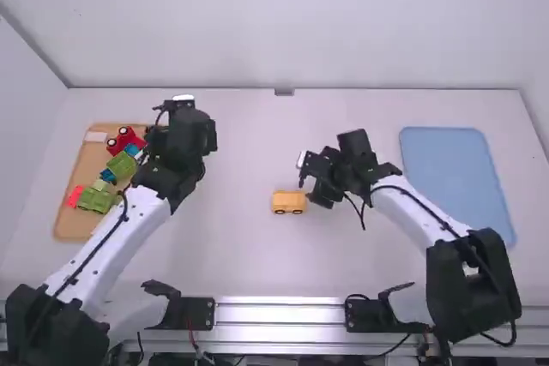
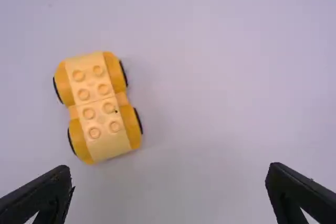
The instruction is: Assemble lego blocks to make yellow taxi
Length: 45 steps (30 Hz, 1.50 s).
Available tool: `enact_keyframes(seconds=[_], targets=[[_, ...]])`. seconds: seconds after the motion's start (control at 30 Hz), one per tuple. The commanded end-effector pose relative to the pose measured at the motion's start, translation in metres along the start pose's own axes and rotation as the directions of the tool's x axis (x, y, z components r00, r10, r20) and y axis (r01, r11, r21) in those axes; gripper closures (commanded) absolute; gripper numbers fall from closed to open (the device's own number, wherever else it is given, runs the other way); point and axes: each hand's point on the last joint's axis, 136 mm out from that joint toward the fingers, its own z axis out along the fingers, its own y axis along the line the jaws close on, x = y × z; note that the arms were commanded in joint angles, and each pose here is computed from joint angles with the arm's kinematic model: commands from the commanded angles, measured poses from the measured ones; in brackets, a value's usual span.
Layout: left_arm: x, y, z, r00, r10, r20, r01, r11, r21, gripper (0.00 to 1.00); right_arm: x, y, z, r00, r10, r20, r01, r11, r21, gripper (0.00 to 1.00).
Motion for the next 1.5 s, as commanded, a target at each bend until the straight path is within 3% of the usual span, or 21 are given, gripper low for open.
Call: enact_keyframes(seconds=[0.0,0.2,0.37,0.53,0.6,0.7,0.8,1.0,1.23,1.47], targets=[[-0.013,0.037,0.004,0.994,-0.108,0.017,0.110,0.989,-0.097,0.01,-0.012,-0.006,-0.007,0.999,-0.031,0.011,0.030,0.999,0.036,0.01],[-0.025,0.086,0.021,0.947,-0.313,-0.075,0.314,0.950,0.001,0.01,-0.023,0.001,-0.004,0.998,-0.056,0.028,0.055,0.998,0.028,0.01],[-0.006,0.147,0.015,0.842,-0.504,-0.192,0.472,0.861,-0.192,0.01,-0.028,0.000,-0.004,0.996,-0.078,0.041,0.077,0.996,0.038,0.01],[0.015,0.178,0.002,0.776,-0.548,-0.313,0.447,0.827,-0.341,0.01,-0.032,-0.003,-0.004,0.995,-0.086,0.054,0.083,0.995,0.055,0.01],[0.014,0.176,0.001,0.760,-0.556,-0.338,0.460,0.826,-0.325,0.01,-0.032,-0.004,-0.004,0.995,-0.086,0.054,0.083,0.995,0.056,0.02],[-0.006,0.142,-0.002,0.753,-0.525,-0.396,0.520,0.844,-0.129,0.01,-0.032,-0.003,-0.004,0.995,-0.086,0.053,0.083,0.995,0.055,0.01],[-0.018,0.137,0.002,0.753,-0.543,-0.372,0.555,0.828,-0.084,0.01,-0.032,-0.004,-0.004,0.995,-0.086,0.054,0.083,0.995,0.056,0.02],[-0.016,0.143,0.018,0.687,-0.643,-0.338,0.629,0.759,-0.166,0.01,-0.032,-0.005,-0.004,0.995,-0.086,0.056,0.083,0.995,0.059,0.01],[0.003,0.127,0.062,0.623,-0.628,-0.465,0.619,0.760,-0.196,0.01,-0.037,-0.007,-0.004,0.993,-0.096,0.073,0.091,0.993,0.070,0.01],[0.059,0.148,0.091,0.498,-0.689,-0.526,0.522,0.723,-0.452,0.00,-0.036,-0.007,-0.004,0.995,-0.068,0.074,0.063,0.996,0.067,0.01]])
